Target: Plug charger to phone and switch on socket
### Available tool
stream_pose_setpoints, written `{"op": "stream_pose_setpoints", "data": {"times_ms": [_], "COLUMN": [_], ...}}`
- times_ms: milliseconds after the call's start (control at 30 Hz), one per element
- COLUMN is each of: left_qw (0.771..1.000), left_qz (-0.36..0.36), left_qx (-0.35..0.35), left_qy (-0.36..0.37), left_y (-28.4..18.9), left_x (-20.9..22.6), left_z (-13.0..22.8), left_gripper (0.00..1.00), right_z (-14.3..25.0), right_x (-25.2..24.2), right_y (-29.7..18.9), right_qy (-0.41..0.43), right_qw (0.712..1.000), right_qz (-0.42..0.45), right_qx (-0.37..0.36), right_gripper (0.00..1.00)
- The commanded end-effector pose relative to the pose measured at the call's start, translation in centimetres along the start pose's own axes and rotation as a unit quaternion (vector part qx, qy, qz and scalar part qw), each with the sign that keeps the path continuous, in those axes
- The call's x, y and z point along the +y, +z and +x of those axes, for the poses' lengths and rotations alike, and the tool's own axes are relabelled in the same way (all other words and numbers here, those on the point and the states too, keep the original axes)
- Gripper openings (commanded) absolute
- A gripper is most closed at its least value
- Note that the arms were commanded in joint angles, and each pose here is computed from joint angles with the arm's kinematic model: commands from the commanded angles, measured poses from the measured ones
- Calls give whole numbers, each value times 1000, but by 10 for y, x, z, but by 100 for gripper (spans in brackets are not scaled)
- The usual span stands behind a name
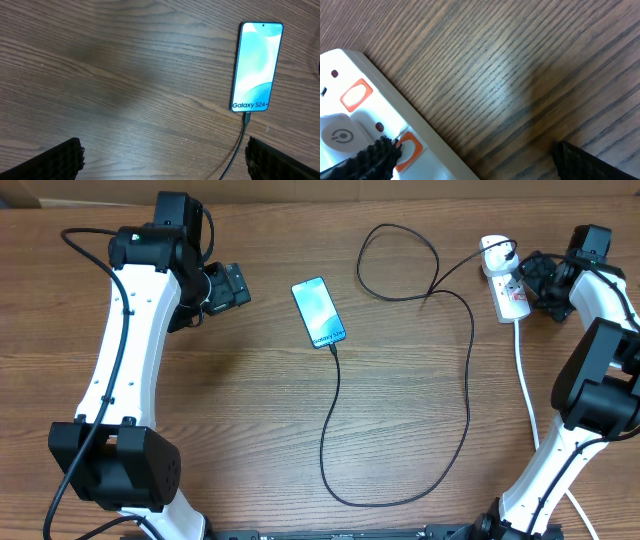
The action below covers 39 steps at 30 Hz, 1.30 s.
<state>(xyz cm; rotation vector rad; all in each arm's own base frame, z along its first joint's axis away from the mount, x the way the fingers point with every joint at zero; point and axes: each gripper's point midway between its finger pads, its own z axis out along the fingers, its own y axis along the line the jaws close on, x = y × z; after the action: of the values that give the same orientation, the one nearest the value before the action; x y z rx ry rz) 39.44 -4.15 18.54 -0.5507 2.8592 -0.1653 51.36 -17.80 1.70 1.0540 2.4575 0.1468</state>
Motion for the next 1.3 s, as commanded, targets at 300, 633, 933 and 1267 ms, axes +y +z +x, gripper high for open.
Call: {"op": "stream_pose_setpoints", "data": {"times_ms": [300, 633, 933, 1267], "left_qw": [1000, 1000, 1000, 1000], "left_qz": [-3, -3, -3, -3], "left_qx": [-10, -10, -10, -10], "left_qy": [4, 4, 4, 4], "left_y": [-4, -4, -4, -4], "left_x": [1, 1, 1, 1], "left_z": [-3, -3, -3, -3], "left_gripper": [100, 100, 100, 100], "right_z": [21, 27, 27, 30], "right_x": [2, 15, 15, 13], "right_y": [9, 10, 10, 10], "right_qy": [-10, -22, -22, -22], "right_qw": [999, 999, 999, 999], "right_qz": [6, 1, 1, 5], "right_qx": [31, 31, 31, 38], "right_gripper": [100, 100, 100, 100]}}
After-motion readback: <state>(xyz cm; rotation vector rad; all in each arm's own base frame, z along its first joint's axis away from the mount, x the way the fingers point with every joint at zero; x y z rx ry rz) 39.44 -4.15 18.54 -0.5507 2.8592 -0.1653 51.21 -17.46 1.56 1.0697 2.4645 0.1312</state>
